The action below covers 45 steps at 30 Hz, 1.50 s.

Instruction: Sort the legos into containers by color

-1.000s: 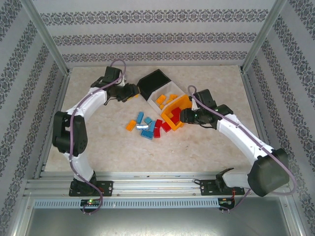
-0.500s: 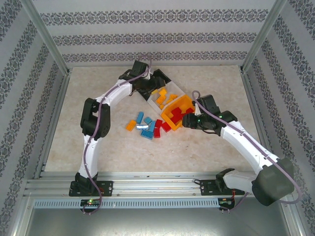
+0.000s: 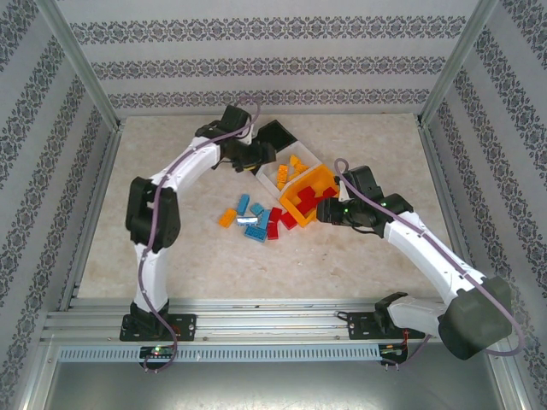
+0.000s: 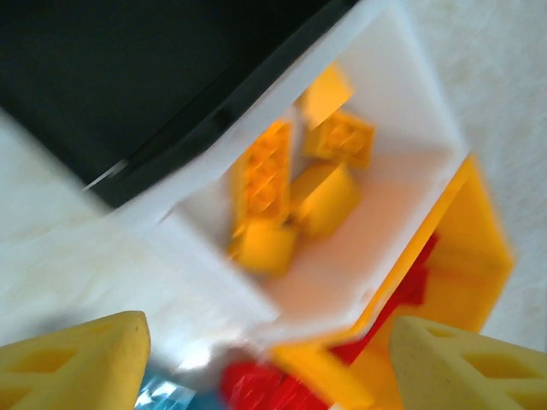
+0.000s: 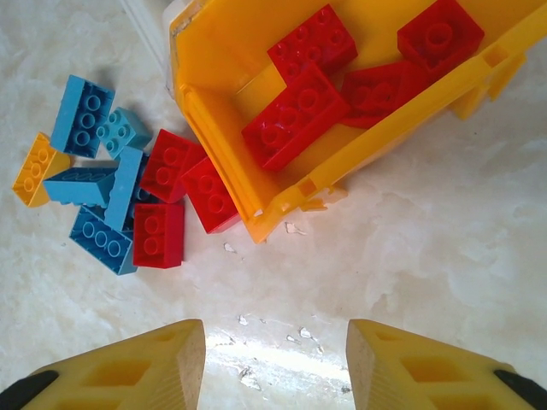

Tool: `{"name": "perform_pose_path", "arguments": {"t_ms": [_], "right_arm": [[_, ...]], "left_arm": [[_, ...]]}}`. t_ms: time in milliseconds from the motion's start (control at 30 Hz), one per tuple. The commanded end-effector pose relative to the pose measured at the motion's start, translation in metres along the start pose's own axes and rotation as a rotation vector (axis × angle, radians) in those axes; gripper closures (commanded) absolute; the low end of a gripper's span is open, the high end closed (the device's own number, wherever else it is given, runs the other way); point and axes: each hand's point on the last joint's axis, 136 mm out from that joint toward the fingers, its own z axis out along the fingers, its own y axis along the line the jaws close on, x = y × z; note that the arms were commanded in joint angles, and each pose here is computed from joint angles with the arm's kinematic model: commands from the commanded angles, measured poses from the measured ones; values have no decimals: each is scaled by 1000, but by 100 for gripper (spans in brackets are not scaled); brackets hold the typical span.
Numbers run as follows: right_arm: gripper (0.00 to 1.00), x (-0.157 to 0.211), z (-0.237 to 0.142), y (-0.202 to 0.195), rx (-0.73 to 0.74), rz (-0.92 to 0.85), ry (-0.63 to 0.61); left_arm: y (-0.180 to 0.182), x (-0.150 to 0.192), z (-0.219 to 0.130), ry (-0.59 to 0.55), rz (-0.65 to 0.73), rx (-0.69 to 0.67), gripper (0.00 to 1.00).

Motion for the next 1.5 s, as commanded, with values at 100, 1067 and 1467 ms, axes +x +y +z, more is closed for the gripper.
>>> {"name": "perform_pose_path", "arguments": {"t_ms": [100, 1067, 1467], "right_arm": [[49, 8, 5, 12, -46, -5, 18], [46, 27, 7, 24, -27, -47, 35], [46, 29, 11, 22, -22, -45, 41]], "left_arm": [[70, 76, -68, 101, 254, -338, 22], [128, 142, -6, 288, 264, -371, 22], [140, 141, 12, 317, 237, -383, 43]]}}
